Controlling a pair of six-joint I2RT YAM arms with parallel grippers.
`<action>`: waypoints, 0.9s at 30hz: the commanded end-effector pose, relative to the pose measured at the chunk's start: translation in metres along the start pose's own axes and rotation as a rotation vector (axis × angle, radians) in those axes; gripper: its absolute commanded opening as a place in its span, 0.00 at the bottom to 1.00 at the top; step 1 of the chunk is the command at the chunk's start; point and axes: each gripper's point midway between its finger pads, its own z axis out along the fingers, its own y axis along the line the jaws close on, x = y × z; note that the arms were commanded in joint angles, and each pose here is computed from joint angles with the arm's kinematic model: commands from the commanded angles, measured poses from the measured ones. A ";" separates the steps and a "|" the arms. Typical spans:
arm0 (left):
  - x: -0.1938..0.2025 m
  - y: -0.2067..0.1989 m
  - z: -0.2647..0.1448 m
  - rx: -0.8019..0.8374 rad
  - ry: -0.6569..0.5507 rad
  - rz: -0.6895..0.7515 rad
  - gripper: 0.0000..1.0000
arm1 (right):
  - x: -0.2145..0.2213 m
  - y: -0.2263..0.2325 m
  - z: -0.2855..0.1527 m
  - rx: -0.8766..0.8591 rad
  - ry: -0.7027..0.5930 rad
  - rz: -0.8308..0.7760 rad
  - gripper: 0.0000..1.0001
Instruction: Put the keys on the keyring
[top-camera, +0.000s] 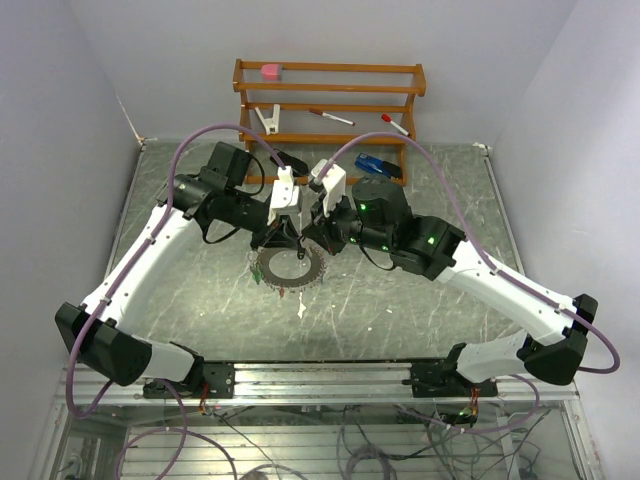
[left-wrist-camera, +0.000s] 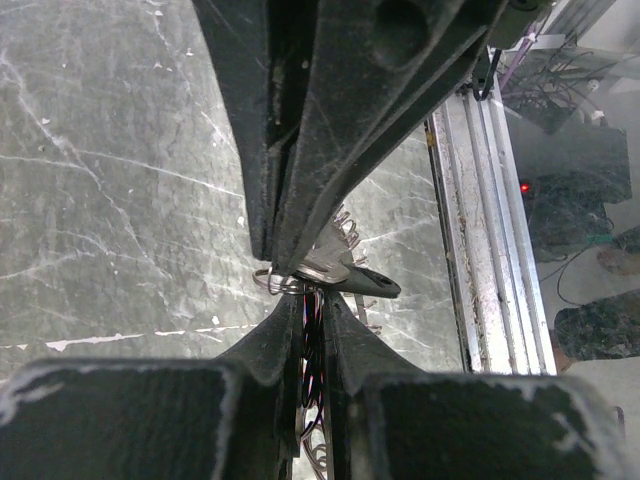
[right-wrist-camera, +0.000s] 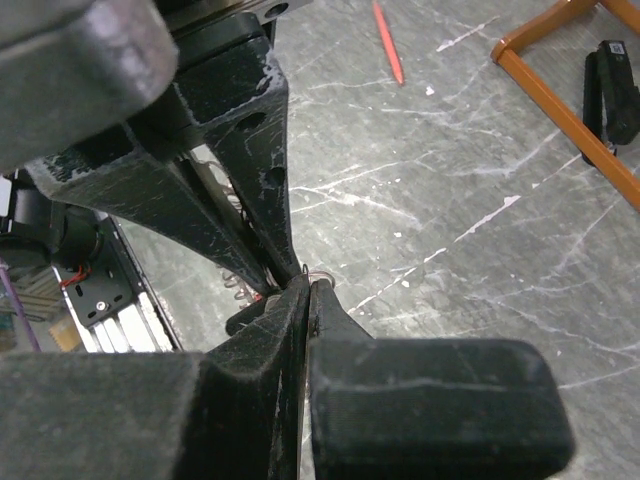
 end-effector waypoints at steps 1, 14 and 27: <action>-0.022 -0.011 -0.005 0.021 -0.044 0.070 0.08 | -0.010 -0.004 0.000 0.032 -0.022 -0.007 0.00; -0.026 -0.009 -0.011 -0.006 -0.026 0.112 0.08 | 0.003 -0.006 0.001 0.042 0.030 0.015 0.00; -0.031 -0.007 -0.015 -0.026 -0.021 0.138 0.08 | 0.004 -0.003 -0.009 0.035 0.046 0.052 0.00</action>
